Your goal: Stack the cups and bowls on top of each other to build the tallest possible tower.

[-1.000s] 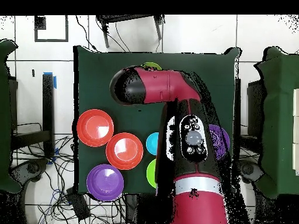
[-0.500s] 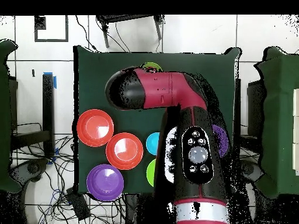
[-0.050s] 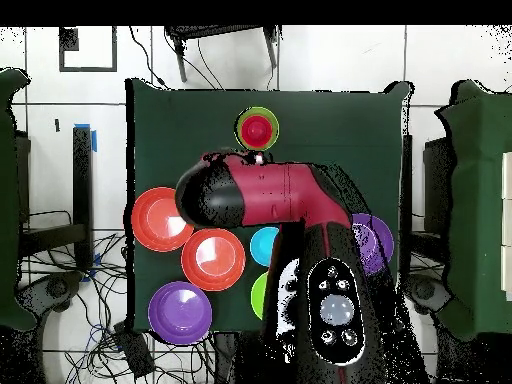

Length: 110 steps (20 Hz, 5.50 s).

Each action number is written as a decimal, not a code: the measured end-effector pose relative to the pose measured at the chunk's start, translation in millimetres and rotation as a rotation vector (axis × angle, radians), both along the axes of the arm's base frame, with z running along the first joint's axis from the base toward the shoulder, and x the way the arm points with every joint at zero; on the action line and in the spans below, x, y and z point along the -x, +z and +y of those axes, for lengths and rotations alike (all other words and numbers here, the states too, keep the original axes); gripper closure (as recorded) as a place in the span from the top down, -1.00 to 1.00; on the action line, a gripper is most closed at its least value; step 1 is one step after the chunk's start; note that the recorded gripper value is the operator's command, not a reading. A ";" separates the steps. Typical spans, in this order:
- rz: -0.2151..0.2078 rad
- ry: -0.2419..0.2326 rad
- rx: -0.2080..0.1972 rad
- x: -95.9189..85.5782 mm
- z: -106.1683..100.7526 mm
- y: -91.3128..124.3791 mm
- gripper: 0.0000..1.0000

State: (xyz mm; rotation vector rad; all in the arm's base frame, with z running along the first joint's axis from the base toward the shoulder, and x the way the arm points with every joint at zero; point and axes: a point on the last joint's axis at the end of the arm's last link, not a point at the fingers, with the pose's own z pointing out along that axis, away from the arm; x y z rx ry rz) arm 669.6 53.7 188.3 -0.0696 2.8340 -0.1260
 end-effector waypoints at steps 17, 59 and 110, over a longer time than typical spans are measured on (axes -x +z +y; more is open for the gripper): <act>0.007 0.015 -0.036 126.3 -9.8 -60.9 1.00; 0.025 -0.134 -0.003 231.1 -127.2 -134.8 1.00; 0.124 -0.131 -0.271 126.1 -86.7 -166.8 1.00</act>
